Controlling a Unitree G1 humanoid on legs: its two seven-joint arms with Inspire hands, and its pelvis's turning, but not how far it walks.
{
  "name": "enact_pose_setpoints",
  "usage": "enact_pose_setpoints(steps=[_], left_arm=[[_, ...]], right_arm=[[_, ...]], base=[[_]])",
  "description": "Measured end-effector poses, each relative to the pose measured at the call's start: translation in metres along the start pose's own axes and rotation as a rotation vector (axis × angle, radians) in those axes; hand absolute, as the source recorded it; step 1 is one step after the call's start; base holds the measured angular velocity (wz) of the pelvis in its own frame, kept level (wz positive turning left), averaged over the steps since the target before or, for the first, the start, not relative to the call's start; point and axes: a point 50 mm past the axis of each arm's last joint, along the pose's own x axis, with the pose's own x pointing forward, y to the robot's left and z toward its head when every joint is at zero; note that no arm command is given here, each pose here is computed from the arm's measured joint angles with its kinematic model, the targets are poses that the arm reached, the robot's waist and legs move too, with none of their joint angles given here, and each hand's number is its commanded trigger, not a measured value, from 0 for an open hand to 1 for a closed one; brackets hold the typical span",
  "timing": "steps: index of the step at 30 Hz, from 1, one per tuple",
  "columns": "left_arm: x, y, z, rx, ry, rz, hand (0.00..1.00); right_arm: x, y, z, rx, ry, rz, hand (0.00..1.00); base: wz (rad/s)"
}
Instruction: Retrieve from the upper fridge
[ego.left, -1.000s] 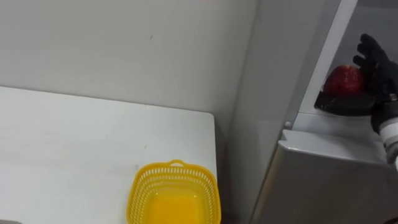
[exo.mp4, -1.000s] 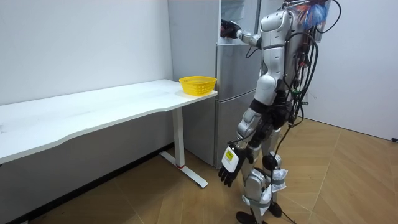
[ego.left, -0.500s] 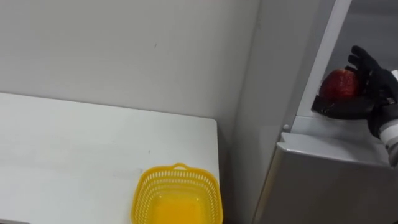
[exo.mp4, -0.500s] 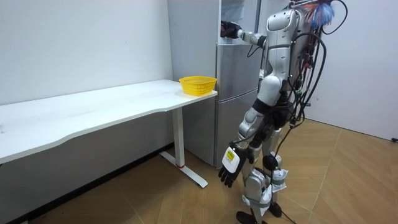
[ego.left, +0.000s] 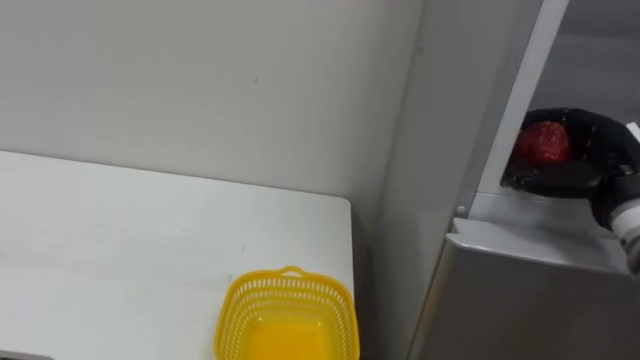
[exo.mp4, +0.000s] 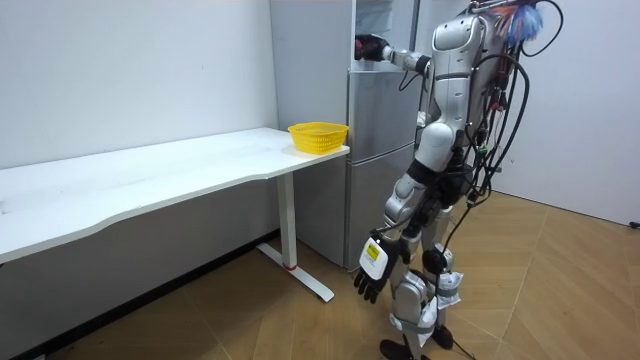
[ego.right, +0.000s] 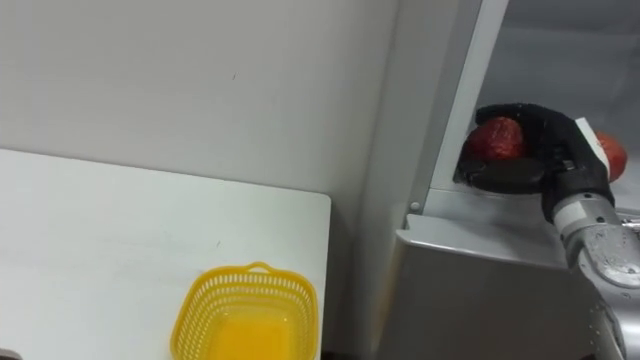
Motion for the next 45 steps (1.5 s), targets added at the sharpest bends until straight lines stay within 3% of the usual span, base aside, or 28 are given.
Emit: enact_pose_setpoints(steps=[23,33,45], left_arm=[[0.0,0.002,0.002,-0.009,-0.01,0.025,0.0],[0.0,0.002,0.003,-0.012,-0.019,0.052,0.0],[-0.001,0.0,0.0,-0.012,-0.046,0.075,0.0]], right_arm=[[-0.003,0.013,0.022,-0.042,-0.084,0.004,1.0],[-0.034,0.033,0.039,-0.092,-0.213,0.024,1.0],[-0.091,0.052,0.05,-0.113,-0.346,0.088,1.0]], base=[[0.0],[-0.09],[-0.02]])
